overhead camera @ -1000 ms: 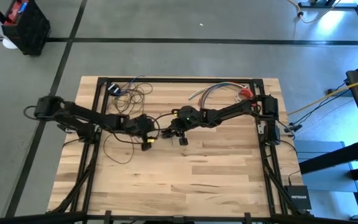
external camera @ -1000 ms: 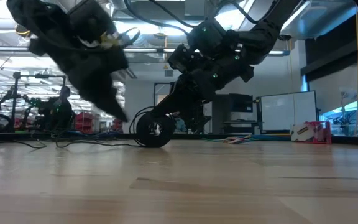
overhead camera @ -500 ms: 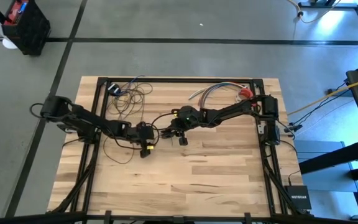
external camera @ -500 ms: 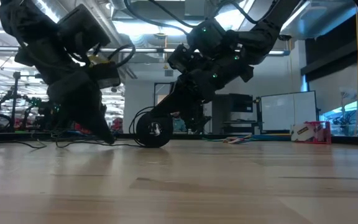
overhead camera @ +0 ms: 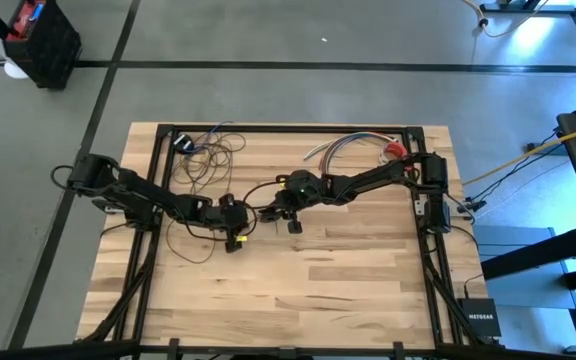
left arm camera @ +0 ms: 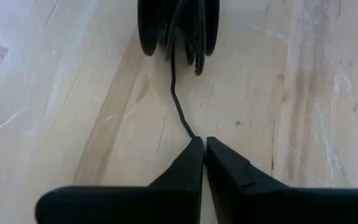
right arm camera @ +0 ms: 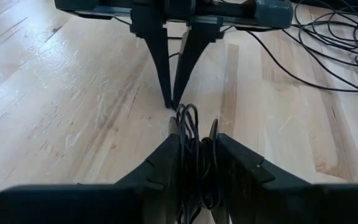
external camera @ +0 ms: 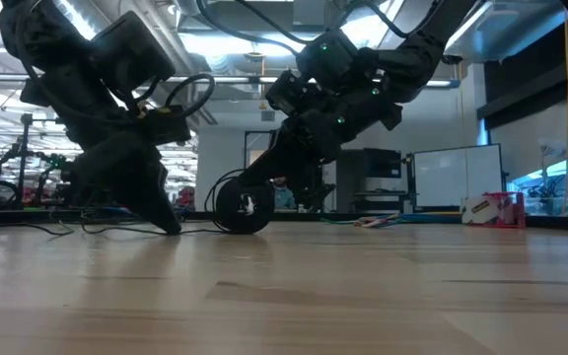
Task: Coiling cords
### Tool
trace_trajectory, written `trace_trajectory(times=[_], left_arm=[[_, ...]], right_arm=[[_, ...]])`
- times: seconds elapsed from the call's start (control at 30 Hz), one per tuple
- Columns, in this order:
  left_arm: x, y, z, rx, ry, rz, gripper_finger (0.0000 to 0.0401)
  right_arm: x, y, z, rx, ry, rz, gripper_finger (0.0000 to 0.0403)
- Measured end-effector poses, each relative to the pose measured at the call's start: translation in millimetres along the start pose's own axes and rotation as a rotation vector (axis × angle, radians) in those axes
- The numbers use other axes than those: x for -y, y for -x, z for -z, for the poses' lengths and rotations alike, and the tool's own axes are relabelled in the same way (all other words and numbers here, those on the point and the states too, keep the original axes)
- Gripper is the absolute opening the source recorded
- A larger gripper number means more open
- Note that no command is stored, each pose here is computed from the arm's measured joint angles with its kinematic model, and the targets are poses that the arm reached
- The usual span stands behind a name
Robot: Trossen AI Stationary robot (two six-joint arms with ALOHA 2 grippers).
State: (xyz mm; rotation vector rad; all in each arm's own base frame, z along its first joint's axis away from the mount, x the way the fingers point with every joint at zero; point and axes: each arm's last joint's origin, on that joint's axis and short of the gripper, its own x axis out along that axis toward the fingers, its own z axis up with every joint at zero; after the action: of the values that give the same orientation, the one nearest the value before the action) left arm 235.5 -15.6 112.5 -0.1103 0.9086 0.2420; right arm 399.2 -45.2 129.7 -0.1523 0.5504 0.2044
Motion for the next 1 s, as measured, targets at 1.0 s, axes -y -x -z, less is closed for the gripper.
trace_trajectory(times=[1.0], left_arm=[[16.5,40.0,17.7,-0.193,-0.008,-0.110,0.0001]], right_arm=[[-1.6,27.0,-7.2,-0.172,-0.035,0.078,0.0100]])
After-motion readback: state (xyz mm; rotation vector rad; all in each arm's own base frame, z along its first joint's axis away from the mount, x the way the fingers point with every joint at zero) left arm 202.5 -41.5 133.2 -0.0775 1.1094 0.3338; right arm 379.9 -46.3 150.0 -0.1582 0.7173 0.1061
